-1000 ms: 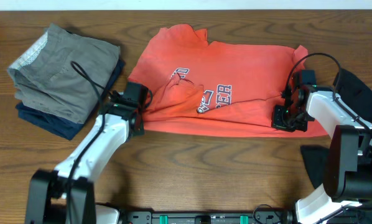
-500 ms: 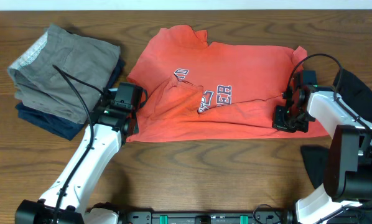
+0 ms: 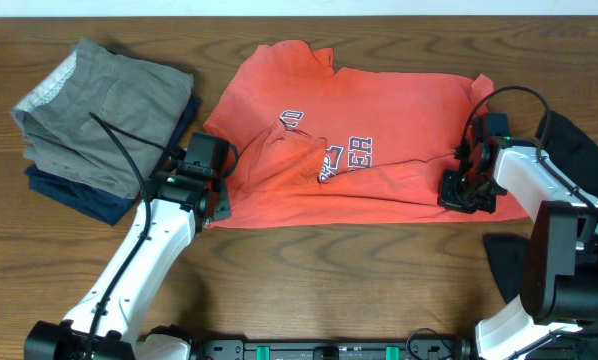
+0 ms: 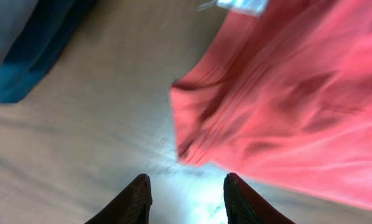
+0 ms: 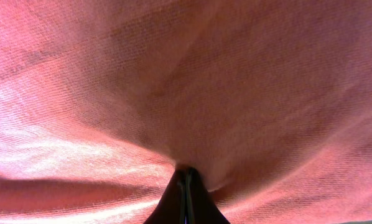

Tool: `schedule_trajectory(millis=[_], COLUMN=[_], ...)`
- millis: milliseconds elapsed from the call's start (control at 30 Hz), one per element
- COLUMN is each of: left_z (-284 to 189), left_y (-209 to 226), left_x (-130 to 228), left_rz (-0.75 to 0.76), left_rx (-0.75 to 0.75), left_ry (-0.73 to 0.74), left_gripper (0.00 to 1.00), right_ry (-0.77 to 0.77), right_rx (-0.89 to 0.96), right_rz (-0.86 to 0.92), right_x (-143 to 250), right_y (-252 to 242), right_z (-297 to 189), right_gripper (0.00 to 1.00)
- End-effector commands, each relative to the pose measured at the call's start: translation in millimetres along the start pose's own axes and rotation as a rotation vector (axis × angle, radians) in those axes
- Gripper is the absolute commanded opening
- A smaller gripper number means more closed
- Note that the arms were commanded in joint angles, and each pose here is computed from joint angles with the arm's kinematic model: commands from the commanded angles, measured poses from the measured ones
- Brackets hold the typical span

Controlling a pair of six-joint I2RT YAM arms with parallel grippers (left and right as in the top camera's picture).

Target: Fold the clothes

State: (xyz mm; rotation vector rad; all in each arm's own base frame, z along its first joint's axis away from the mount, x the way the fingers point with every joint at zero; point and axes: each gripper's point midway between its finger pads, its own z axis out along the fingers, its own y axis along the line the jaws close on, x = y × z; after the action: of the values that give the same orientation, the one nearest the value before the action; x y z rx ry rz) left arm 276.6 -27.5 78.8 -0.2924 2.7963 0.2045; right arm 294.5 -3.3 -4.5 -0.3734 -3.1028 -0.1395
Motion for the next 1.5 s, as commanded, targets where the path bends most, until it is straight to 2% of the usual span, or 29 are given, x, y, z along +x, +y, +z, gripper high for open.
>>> schedule_trajectory(millis=[0,200,467,567,833,1233,1467], left_z=[-3,-2,40,53,64,75,63], left_y=[-17,-51,-56,-55,-50,-40,-45], left_x=[-10,-30,-14,-5,12,42,22], left_rz=[0.002,0.015,0.033,0.04,0.051,0.061,0.075], left_rx=[0.092,0.257,0.207,0.187,0.155,0.128,0.161], left_ry=[-0.026,-0.083,0.036,0.083,0.155,0.219,0.145], left_gripper=[0.4,0.4,0.4,0.4,0.4,0.4,0.41], right_ry=[0.043,0.067,0.069,0.082,0.119,0.144,0.085], right_rx=[0.057,0.063,0.063,0.1,0.137,0.182,0.092], right_rz=[0.029,0.072,0.072,0.147,0.198,0.221,0.174], right_x=[9,16,16,21,31,39,22], right_y=[-14,-15,-15,-21,-29,-37,-22], right_z=[7,6,6,5,3,1,-3], right_gripper=[0.01,0.01,0.01,0.01,0.01,0.01,0.01])
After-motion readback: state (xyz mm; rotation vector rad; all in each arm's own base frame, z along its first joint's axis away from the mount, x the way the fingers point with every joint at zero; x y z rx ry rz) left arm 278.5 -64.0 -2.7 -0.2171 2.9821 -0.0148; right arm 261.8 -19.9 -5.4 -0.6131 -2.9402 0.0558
